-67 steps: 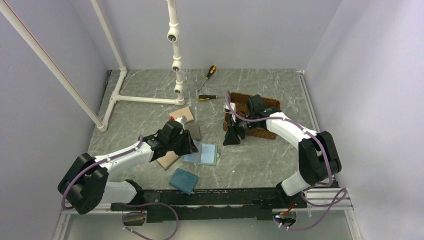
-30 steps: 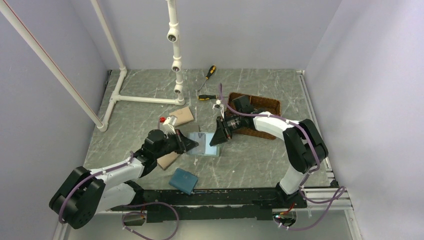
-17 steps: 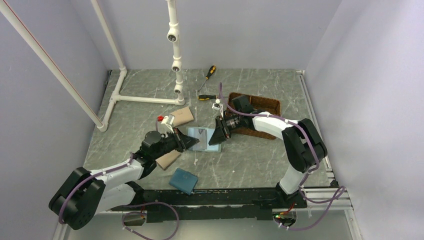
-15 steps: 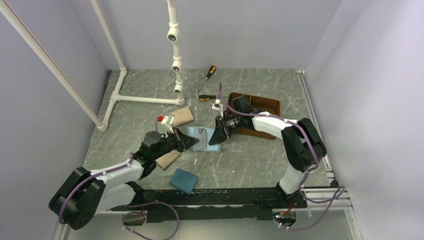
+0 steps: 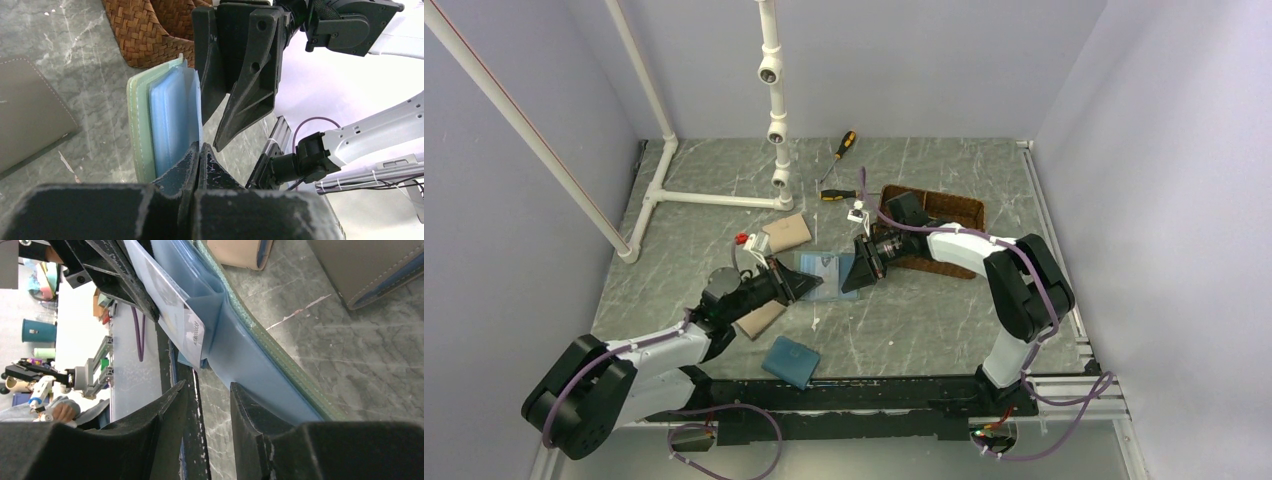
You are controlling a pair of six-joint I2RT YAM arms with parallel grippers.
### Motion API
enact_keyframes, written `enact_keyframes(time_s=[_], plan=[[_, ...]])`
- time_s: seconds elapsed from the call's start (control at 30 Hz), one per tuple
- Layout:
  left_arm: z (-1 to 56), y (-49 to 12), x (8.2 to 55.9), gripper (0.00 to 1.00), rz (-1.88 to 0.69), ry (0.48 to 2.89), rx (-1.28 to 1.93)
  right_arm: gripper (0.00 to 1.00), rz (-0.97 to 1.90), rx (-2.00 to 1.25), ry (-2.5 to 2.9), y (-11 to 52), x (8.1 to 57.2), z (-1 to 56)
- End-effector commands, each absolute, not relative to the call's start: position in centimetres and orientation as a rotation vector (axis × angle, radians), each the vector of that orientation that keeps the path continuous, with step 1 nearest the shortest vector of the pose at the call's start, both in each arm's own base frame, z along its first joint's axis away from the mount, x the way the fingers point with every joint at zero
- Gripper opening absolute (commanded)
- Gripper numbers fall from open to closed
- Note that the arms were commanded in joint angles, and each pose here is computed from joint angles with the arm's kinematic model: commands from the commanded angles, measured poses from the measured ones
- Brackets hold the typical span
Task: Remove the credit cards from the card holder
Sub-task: Remove the credit card from the card holder.
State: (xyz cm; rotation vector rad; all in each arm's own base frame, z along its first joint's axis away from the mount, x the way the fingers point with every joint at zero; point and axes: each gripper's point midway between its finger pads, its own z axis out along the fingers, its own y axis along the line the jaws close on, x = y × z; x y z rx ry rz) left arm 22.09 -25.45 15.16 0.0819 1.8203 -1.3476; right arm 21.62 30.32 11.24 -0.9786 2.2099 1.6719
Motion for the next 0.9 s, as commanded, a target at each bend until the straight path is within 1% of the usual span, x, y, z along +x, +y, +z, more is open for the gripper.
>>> enact_keyframes(time_s=[0.0,0.37,0.87], plan=[[18.1,-25.3,21.7,0.00,-1.405,1.669,0.104,0.40,1.709,-1.043,2.121,30.8,22.0,12.7],[19.4,-25.1,21.2,0.00,-1.434,1.573,0.124,0.41,1.743,-1.059,2.092,30.7,21.8,13.2],[19.9,-25.6,21.0,0.00,-1.468,1.531,0.124,0.42,1.827,-1.039,2.062,30.9,21.4,14.6]])
